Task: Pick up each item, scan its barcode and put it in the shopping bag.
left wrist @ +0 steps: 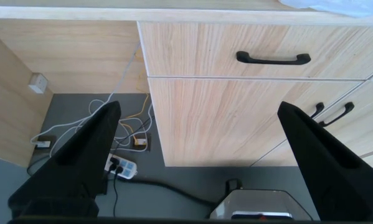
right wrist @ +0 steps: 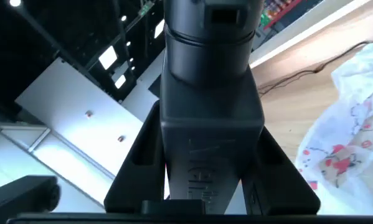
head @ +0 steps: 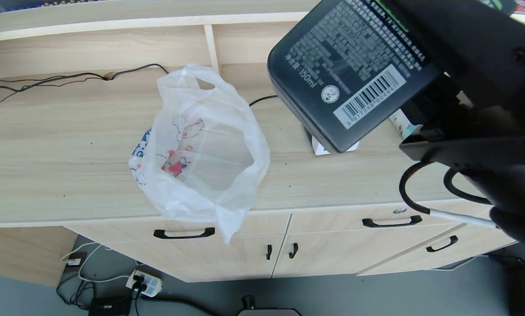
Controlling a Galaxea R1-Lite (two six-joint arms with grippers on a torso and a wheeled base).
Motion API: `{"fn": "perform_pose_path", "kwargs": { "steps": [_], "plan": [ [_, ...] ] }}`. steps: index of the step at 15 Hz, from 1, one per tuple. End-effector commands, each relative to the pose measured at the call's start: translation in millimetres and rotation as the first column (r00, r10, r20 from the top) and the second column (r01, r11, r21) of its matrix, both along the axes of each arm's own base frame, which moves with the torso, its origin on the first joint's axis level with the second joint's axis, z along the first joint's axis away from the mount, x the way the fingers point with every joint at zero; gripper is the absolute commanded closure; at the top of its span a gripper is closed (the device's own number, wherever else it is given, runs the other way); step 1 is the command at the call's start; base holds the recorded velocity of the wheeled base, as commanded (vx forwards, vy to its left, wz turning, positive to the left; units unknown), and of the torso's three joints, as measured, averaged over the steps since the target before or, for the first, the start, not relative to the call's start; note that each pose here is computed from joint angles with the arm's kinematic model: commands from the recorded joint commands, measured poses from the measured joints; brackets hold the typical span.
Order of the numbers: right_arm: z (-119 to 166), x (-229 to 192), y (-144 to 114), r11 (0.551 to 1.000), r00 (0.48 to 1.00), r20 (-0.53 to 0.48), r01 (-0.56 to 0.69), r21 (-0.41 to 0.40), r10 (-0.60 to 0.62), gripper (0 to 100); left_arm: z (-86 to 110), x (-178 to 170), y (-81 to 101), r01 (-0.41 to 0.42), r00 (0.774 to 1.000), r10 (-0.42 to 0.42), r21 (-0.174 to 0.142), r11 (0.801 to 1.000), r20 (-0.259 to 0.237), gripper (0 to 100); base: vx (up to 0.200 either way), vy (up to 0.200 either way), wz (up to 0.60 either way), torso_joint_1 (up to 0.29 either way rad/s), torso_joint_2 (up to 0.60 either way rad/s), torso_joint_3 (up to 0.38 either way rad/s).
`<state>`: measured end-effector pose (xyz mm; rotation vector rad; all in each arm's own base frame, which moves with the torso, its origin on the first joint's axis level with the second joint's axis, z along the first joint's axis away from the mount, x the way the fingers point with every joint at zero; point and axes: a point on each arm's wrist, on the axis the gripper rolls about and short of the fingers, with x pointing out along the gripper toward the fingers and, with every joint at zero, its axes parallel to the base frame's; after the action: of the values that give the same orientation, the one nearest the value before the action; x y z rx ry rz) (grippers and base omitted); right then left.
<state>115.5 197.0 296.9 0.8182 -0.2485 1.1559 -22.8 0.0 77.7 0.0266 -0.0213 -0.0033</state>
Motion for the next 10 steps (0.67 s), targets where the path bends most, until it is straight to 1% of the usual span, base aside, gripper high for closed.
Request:
{"fn": "perform_pose_path", "kwargs": {
  "steps": [1, 2, 3, 8, 9, 10],
  "plan": [
    [-3, -42, 15, 0.986, 0.986, 0.029, -0.161, -0.043, 0.162, 100, 0.0, 0, 0.0, -0.001, 1.0, 0.001, -0.001, 1.0, 0.0, 0, 0.0, 0.0, 0.0, 0.0, 0.0, 0.0],
    [-8, -46, 20, 0.981, 0.984, 0.014, -0.177, -0.078, 0.179, 100, 0.1, 0, 0.0, -0.001, 1.0, 0.001, -0.001, 1.0, -0.001, 0, 0.0, 0.0, 0.0, 0.0, 0.0, 0.0],
    [-11, -45, 22, 0.98, 0.984, 0.009, -0.177, -0.088, 0.179, 100, 0.1, 0, 0.0, -0.001, 1.0, 0.001, -0.001, 1.0, -0.001, 0, 0.0, 0.0, 0.0, 0.0, 0.0, 0.0],
    [-10, -43, 25, 0.98, 0.984, 0.009, -0.178, -0.085, 0.18, 100, 0.0, 0, 0.0, -0.001, 1.0, 0.001, 0.001, 1.0, 0.0, 0, 0.0, 0.0, 0.0, 0.0, 0.0, 0.0],
    [-12, -41, 24, 0.982, 0.986, 0.003, -0.166, -0.093, 0.167, 100, 0.0, 0, 0.0, -0.001, 1.0, 0.001, 0.001, 1.0, 0.0, 0, 0.0, 0.0, 0.0, 0.0, 0.0, 0.0],
    [-19, -27, 20, 0.988, 0.996, -0.004, -0.092, -0.125, 0.092, 100, 0.0, 0, 0.0, -0.001, 1.0, 0.001, 0.003, 1.0, 0.0, 0, 0.0, 0.0, 0.0, 0.0, 0.0, 0.0]
  ]
}}
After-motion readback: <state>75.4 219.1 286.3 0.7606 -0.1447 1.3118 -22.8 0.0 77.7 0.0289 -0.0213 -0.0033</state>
